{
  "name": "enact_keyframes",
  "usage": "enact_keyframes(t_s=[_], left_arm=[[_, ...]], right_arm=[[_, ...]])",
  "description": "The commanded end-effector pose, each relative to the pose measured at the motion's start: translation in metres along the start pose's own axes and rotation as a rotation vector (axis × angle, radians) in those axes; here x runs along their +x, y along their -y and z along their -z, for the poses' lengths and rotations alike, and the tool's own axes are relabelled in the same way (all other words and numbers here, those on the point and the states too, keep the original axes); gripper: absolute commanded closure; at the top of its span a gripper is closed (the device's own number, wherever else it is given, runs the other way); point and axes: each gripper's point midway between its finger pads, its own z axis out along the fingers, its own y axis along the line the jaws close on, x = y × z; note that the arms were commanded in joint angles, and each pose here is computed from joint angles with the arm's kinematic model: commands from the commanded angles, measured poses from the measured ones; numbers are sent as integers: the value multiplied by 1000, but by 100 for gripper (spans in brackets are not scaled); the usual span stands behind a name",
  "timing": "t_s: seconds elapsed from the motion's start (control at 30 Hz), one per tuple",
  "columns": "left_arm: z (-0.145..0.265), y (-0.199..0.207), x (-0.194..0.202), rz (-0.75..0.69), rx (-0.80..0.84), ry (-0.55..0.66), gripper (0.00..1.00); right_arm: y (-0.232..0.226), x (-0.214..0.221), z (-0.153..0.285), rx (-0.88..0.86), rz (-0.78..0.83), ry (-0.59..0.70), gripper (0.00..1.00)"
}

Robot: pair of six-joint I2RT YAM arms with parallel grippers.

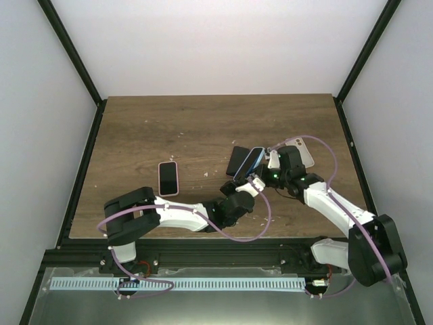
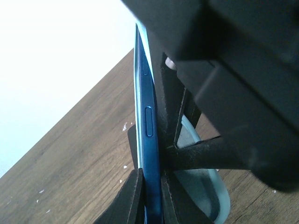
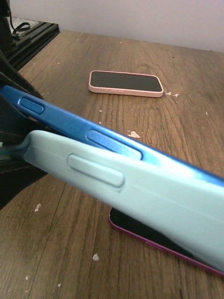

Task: Take the phone out of the phone case
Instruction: Remove the phone case from the phone, then place the phone at the center of the board.

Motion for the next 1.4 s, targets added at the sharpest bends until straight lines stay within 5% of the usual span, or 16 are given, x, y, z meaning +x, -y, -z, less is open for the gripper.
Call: enact_keyframes(t_s=[0.0, 0.27, 0.57, 0.93, 1.17, 1.37], left_arm=[[23, -8, -14, 13, -28, 22, 100], [27, -15, -20, 29, -40, 32, 100], [49, -25, -34, 162, 5, -8, 100], [59, -51, -14, 146, -103, -44, 100], [24, -108, 39, 69, -317, -300, 100], [0, -118, 75, -109, -443, -436, 100]], right_arm=[[17, -63, 14, 97, 224, 276, 99], [11, -68, 22, 94, 350, 342, 99], [50, -84, 29, 298, 205, 400, 99], [40, -89, 31, 251, 224, 396, 99], [5, -113, 67, 259, 409, 485, 99], [-13, -106, 88, 219, 561, 506, 99]])
